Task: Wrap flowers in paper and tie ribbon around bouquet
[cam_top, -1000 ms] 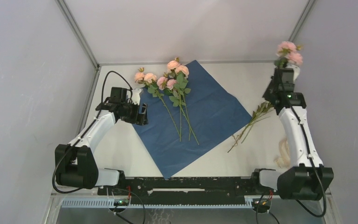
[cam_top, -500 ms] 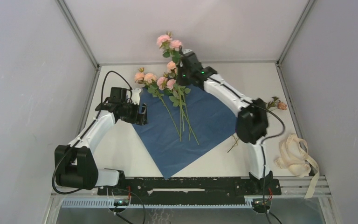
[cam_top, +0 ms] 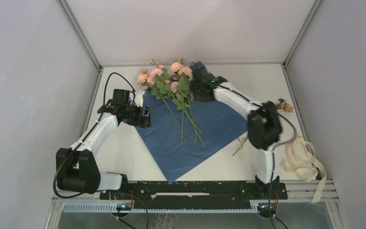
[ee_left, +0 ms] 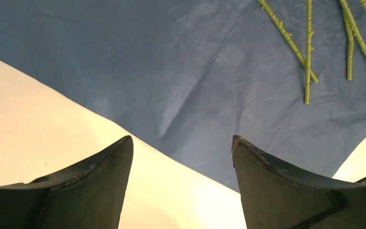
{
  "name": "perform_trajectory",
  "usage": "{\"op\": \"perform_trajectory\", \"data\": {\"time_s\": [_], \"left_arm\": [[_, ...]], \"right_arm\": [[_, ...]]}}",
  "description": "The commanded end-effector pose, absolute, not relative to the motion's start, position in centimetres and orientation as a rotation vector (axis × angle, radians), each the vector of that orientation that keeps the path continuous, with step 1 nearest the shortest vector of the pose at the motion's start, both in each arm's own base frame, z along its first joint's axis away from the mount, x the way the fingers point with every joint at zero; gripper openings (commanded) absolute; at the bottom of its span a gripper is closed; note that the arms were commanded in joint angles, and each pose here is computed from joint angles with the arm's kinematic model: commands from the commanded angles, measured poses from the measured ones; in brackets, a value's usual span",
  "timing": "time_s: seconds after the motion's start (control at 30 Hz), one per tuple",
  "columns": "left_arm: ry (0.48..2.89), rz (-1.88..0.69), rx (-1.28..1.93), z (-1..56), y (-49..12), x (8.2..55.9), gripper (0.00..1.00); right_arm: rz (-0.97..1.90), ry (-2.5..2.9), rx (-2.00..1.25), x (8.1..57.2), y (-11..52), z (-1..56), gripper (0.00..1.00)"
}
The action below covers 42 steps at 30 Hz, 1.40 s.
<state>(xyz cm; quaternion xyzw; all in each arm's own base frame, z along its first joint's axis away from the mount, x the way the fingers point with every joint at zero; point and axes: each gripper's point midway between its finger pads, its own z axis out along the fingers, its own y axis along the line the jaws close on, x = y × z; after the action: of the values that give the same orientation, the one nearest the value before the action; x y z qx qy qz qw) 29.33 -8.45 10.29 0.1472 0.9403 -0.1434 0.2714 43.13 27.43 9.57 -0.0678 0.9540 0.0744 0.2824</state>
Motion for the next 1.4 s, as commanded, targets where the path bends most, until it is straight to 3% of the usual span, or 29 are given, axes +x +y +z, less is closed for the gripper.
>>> {"op": "perform_trajectory", "data": {"time_s": [0.0,0.17,0.27,0.53,0.6,0.73,0.8,0.83,0.97,1.13,1.27,1.37], "left_arm": [[2.499,-0.377,0.421,10.5,-8.3,29.4,0.8],[2.514,-0.394,0.422,10.1,-8.4,29.3,0.8],[2.511,-0.388,0.425,10.2,-8.4,29.4,0.8],[2.526,-0.375,0.42,9.8,-8.2,29.4,0.8],[2.531,-0.377,0.42,9.6,-8.2,29.3,0.8],[2.535,-0.373,0.417,9.6,-8.1,29.3,0.8],[2.532,-0.371,0.416,9.7,-8.1,29.4,0.8],[2.531,-0.373,0.416,9.8,-8.1,29.4,0.8],[2.527,-0.375,0.416,9.9,-8.2,29.3,0.8],[2.521,-0.384,0.42,10.0,-8.3,29.3,0.8],[2.52,-0.382,0.42,10.1,-8.3,29.4,0.8],[2.523,-0.38,0.417,10.0,-8.2,29.3,0.8]], "right_arm": [[0.069,2.428,0.106,40.4,16.4,14.1,0.72],[-0.012,2.445,0.554,36.7,2.8,10.5,0.73],[-0.05,2.463,0.694,36.4,-2.2,8.5,0.75],[-0.053,2.578,0.842,37.6,-7.1,3.0,0.75],[-0.026,2.629,0.839,37.6,-7.1,1.6,0.64],[-0.017,2.67,0.817,37.0,-7.0,1.1,0.21],[-0.071,2.637,0.797,37.0,-7.8,2.6,0.05],[-0.116,2.602,0.789,37.0,-8.5,4.0,0.0],[-0.249,2.394,0.759,36.8,-10.5,11.9,0.0],[-0.259,2.1,0.485,36.9,-6.5,23.6,0.0],[0.066,1.959,0.088,37.4,5.6,29.2,0.0],[0.383,1.907,-0.064,38.0,14.3,30.1,0.0]]}}
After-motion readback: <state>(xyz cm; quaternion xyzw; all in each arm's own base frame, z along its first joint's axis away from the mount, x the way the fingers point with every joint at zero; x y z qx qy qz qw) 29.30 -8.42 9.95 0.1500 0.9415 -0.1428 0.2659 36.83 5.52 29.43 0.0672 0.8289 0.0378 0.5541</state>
